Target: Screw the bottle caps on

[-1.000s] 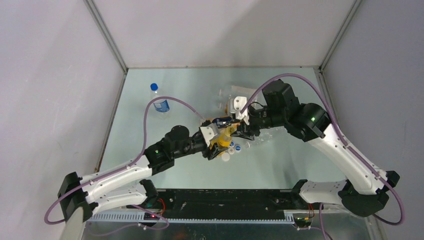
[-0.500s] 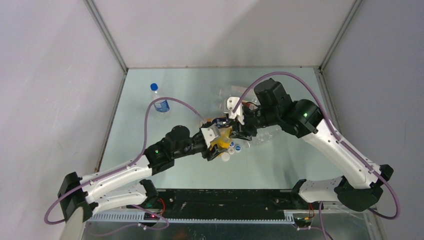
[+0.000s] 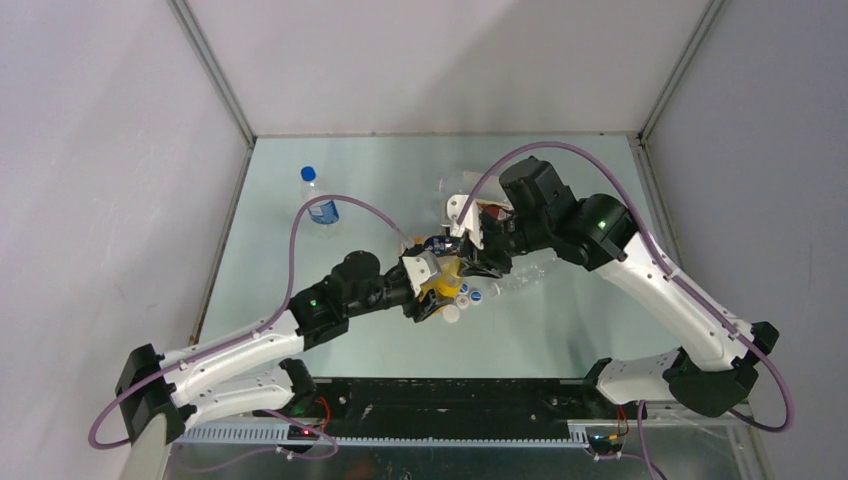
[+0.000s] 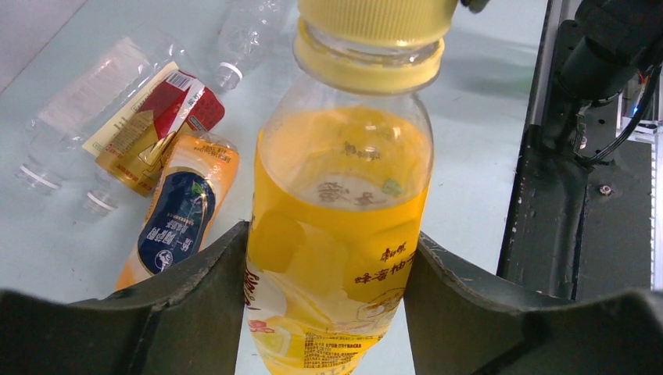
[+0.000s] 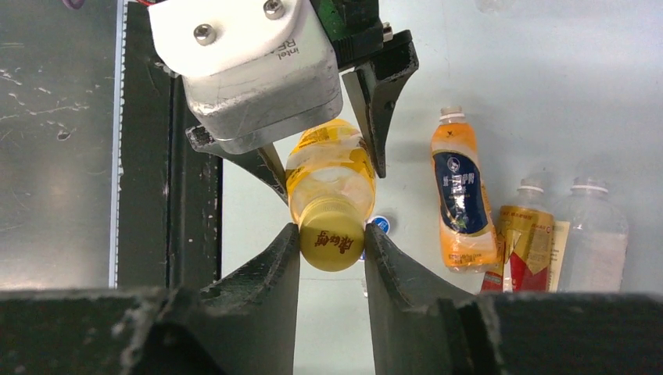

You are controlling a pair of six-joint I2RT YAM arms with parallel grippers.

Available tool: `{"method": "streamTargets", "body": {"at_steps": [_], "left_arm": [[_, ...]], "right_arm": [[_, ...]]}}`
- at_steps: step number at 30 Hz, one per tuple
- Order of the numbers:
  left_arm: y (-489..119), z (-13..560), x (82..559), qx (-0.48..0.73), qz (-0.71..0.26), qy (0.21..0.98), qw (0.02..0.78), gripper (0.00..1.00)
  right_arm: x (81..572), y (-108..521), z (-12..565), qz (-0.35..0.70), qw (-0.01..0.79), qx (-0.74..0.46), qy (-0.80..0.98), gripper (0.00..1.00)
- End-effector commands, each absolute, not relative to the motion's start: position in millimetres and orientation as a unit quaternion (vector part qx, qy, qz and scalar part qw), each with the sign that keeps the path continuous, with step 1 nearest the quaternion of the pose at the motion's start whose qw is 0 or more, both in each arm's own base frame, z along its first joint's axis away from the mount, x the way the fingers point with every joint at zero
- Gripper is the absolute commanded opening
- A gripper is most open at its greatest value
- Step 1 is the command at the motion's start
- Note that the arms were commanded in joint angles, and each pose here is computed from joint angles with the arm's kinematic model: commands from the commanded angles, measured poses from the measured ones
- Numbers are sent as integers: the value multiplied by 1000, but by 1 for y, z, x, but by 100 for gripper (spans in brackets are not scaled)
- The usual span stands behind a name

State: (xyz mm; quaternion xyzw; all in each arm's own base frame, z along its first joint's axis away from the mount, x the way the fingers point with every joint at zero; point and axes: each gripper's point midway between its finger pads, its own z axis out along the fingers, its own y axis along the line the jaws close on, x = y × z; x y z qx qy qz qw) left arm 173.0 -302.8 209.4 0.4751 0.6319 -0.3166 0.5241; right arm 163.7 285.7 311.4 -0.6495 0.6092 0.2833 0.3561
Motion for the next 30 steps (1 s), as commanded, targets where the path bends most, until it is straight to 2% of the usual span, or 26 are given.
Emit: {"method": "streamTargets", "body": {"at_steps": [1, 7, 9, 11, 16, 20, 23, 28, 29, 30], "left_arm": [[-307, 251, 179, 467, -320, 597, 568, 0], [-297, 263, 194, 437, -280, 607, 602, 0], [-289, 269, 206, 407, -248, 615, 628, 0], [-279, 275, 216, 379, -211, 621, 653, 0], [-252, 283, 231, 328, -80, 618, 711, 0], [-237, 285, 234, 291, 4, 601, 745, 0], [-238, 283, 233, 284, 14, 598, 750, 0], [-242, 269, 231, 289, -10, 616, 733, 0], [-241, 262, 230, 300, -8, 622, 723, 0], [-241, 259, 230, 294, -21, 630, 719, 0]], "right_arm": [[165, 288, 317, 281, 351, -641, 622, 30], [172, 290, 302, 278, 322, -589, 687, 5], [174, 293, 296, 283, 306, -551, 722, 0], [181, 297, 289, 285, 293, -490, 770, 0], [207, 303, 264, 273, 256, -204, 905, 0], [215, 315, 252, 290, 228, -47, 928, 0], [218, 329, 258, 315, 220, 2, 923, 0], [222, 340, 274, 338, 227, 3, 913, 0], [223, 341, 280, 344, 237, -3, 909, 3], [223, 342, 286, 350, 244, -9, 904, 12]]}}
